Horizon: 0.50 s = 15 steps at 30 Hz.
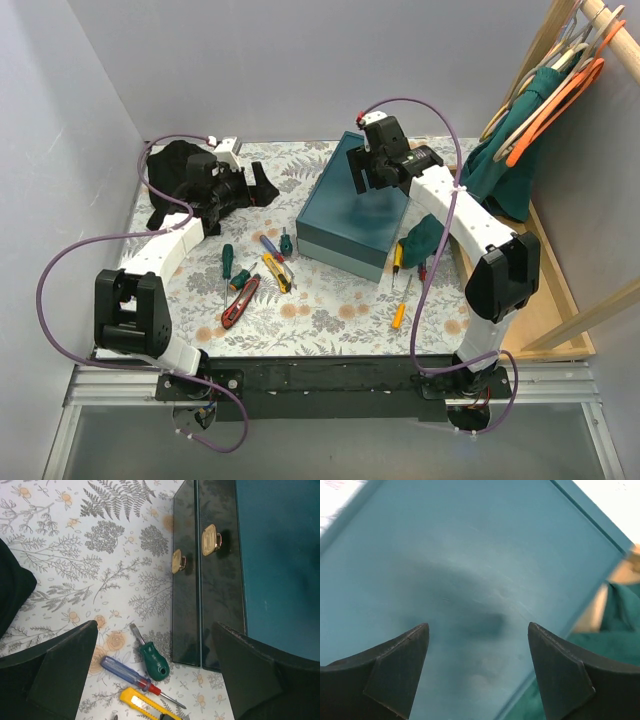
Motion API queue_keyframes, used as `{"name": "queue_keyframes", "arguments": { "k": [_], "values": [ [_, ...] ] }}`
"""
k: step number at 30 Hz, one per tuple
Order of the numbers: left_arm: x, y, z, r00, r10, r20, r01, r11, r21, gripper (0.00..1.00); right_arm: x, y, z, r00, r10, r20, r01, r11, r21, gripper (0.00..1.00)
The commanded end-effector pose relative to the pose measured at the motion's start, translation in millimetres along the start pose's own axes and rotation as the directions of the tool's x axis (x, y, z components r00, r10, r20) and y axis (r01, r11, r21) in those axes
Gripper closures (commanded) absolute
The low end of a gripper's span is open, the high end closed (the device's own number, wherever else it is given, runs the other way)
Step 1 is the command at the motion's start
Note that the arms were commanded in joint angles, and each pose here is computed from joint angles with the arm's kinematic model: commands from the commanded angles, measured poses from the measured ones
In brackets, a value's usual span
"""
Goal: Sort the tools into containers
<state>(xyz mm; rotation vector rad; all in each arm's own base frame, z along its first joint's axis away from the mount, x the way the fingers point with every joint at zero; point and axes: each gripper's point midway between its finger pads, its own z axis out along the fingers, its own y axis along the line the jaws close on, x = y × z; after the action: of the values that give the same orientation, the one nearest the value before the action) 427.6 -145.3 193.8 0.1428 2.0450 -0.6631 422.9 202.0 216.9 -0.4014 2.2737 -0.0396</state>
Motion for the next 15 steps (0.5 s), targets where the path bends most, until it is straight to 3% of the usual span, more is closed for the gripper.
{"name": "queue_keyframes", "arguments": {
  "k": [1, 2, 4, 8, 15],
  "values": [
    [-8, -6, -13, 0.999, 0.009, 0.043, -0.008, 1.0, -0.008, 0.02, -43, 35, -18, 0.993, -0.018, 0.115, 0.041, 0.978, -0.207, 0.12],
    [-10, -2, -12, 0.999, -0.004, 0.048, 0.005, 1.0, -0.029, 0.02, -40, 37, -18, 0.995, -0.018, 0.1, 0.04, 0.975, -0.217, 0.05],
    [-11, 10, -7, 0.999, -0.028, 0.047, 0.032, 0.995, -0.09, 0.02, -33, 32, -15, 0.998, 0.017, 0.062, -0.005, 0.982, -0.191, 0.04],
    [-6, 11, 1, 0.999, -0.046, 0.013, 0.047, 0.996, -0.079, 0.05, -16, 13, -15, 0.999, 0.009, 0.046, -0.005, 0.995, -0.102, 0.04],
    [15, -1, 5, 0.996, -0.059, -0.059, 0.06, 0.998, 0.018, 0.18, 4, -17, -13, 1.0, 0.005, -0.006, -0.005, 0.999, 0.048, 0.13]
  ]
}}
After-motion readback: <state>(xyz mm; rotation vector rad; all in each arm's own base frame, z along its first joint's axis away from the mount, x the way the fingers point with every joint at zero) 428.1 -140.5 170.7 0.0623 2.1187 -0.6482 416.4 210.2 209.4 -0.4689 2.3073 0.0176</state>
